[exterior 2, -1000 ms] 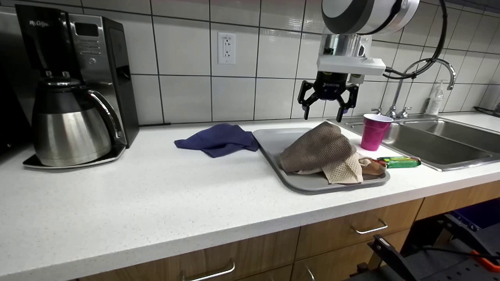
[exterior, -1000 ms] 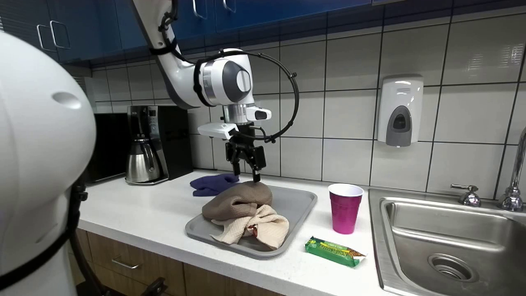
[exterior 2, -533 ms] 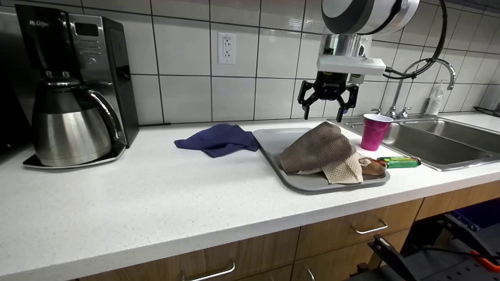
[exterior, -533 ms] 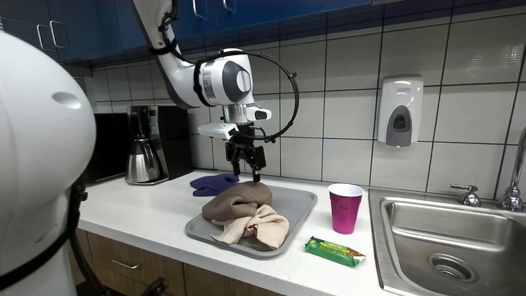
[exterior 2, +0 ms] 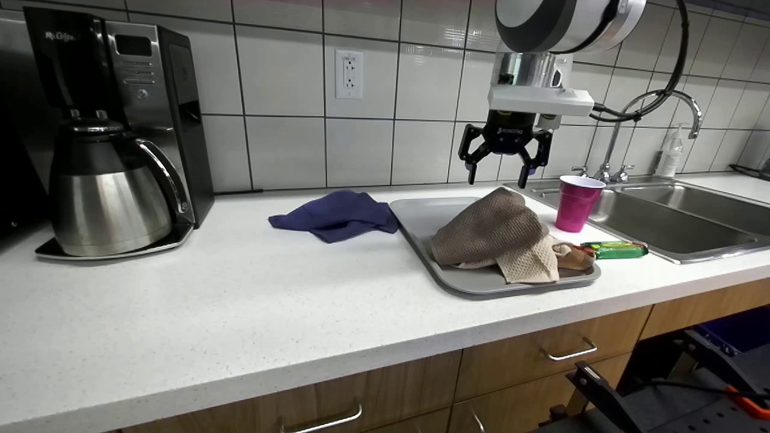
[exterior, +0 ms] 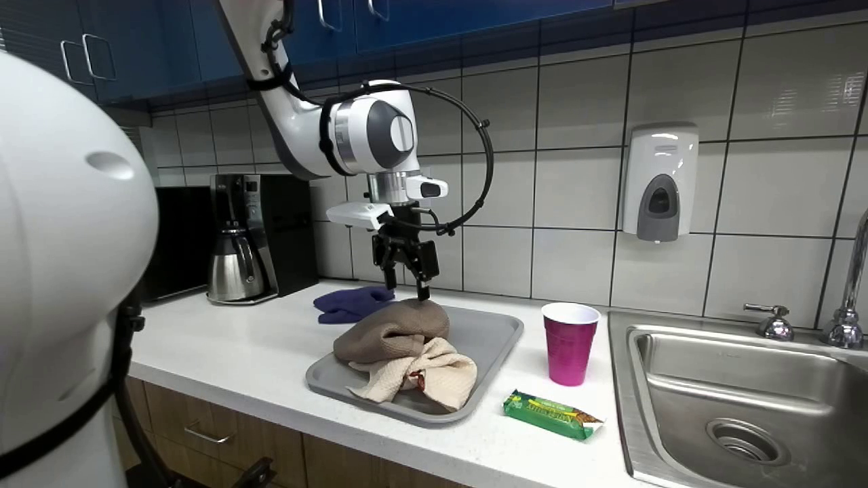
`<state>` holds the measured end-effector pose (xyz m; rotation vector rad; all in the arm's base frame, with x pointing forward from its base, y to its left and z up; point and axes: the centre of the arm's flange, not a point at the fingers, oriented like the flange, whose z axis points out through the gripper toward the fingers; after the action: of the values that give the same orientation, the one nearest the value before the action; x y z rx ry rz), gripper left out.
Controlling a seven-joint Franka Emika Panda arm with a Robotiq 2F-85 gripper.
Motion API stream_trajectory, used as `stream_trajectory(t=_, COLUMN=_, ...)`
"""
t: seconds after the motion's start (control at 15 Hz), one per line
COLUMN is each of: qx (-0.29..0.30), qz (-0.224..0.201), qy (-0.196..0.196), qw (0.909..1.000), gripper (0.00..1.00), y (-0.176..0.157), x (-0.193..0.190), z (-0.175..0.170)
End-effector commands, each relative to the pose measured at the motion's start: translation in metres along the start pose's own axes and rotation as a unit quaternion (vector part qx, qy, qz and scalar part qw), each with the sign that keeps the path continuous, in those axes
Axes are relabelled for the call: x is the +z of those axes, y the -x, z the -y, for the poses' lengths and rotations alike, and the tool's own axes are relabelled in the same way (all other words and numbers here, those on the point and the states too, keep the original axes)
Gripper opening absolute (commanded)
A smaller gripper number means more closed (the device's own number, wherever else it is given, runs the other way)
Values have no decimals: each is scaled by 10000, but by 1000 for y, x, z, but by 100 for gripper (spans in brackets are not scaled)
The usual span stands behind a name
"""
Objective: Put the brown and blue towels on the tray
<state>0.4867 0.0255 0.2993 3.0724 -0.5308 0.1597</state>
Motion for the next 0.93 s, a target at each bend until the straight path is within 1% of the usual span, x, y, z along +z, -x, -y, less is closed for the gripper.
stream_trajectory(t=0.0, qx=0, qz=0, qy=0, qw=10000, gripper=100, y=0, x=0, z=0)
stream_trajectory(t=0.4, qx=-72, qz=-18, qy=46, qw=10000, gripper=100, y=-5, x=-1, z=3)
stream_trajectory(t=0.47, qx=-131, qz=-43, qy=93, qw=9999, gripper=100, y=-1, x=-5, z=11)
stream_trajectory(t=0.87, qx=-568, qz=-155, qy=56, qw=9983, gripper=100, y=-7, x=-3, z=35)
